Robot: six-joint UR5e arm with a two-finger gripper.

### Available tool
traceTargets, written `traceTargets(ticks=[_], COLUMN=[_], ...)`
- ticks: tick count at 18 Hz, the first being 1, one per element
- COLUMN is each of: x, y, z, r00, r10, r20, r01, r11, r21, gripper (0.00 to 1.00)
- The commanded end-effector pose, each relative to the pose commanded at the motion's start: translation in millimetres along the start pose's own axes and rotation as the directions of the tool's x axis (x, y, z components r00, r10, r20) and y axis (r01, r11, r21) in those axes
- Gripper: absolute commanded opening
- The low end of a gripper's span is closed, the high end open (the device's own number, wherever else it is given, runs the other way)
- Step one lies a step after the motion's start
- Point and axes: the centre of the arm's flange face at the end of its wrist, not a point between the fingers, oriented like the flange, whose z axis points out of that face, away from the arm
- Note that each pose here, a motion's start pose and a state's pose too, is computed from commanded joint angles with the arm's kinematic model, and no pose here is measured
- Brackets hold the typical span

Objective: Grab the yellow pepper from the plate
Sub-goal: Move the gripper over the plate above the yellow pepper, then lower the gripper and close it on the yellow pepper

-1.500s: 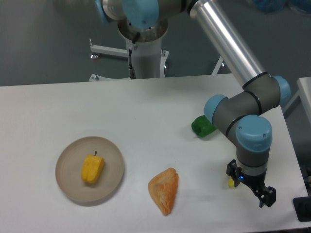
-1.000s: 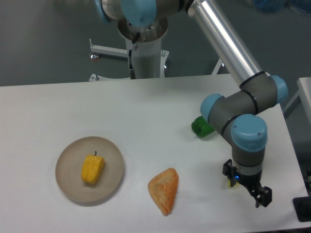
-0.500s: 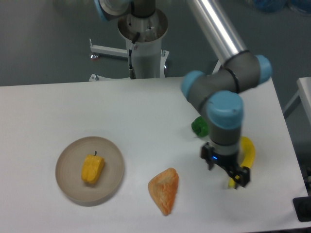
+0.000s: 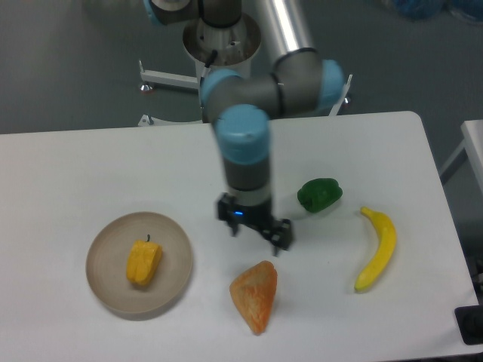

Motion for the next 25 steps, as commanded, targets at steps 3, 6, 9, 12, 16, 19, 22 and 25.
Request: traceTargets(ticks=[3, 6, 9, 12, 16, 19, 22, 25], x=[48.5, 71.2, 87.8, 89.3, 98.7, 100.9, 105.1, 105.1], y=[-8.5, -17.8, -24.0, -26.7, -31.0, -31.4, -32.0, -31.9], z=[11.3, 21.8, 34.7, 42.9, 56.3, 61.5, 72.0, 75.3], r00=[0.996, 0.993, 0.994, 0.995, 0.997, 0.997, 0.998, 0.998], r10=[-0.08, -0.112, -0.101, -0.088, -0.069, -0.066, -0.054, -0.053], r20=[-0.026, -0.035, -0.037, -0.038, -0.037, -0.039, -0.04, -0.041], r01=[0.08, 0.112, 0.1, 0.088, 0.068, 0.065, 0.052, 0.051], r11=[0.997, 0.994, 0.995, 0.996, 0.997, 0.997, 0.998, 0.998], r21=[-0.007, -0.01, -0.015, -0.014, -0.024, -0.029, -0.043, -0.047], gripper=[1.0, 1.0, 1.0, 1.0, 1.0, 1.0, 1.0, 1.0])
